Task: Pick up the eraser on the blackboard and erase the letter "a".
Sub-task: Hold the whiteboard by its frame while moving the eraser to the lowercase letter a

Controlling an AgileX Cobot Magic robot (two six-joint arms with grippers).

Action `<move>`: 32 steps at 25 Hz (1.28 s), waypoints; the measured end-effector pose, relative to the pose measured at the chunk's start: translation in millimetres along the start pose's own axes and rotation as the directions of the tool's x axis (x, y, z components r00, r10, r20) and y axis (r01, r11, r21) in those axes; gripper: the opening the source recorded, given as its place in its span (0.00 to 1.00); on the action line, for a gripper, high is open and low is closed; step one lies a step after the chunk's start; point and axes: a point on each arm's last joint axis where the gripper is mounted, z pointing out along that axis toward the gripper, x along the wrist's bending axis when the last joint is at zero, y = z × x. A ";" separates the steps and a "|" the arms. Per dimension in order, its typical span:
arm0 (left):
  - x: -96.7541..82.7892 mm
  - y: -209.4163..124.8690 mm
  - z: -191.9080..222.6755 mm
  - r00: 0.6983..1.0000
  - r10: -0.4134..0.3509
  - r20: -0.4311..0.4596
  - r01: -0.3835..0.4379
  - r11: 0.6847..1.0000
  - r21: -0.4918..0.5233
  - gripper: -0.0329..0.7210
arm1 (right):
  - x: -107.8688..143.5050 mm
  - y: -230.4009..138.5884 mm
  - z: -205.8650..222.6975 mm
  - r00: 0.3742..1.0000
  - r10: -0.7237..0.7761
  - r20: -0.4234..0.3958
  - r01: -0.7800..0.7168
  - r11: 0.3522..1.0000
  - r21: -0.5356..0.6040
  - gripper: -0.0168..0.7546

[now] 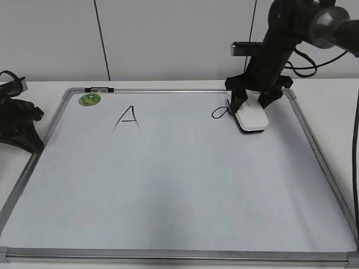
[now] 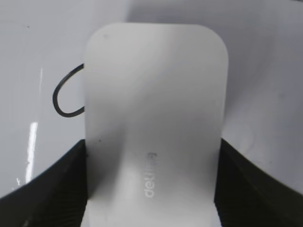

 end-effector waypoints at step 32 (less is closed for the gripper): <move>-0.1 0.2 0.0 1.000 -0.001 0.001 0.001 1.000 -0.002 0.09 | 72.6 -6.6 25.1 0.978 -0.208 0.009 0.207 0.977 0.050 0.70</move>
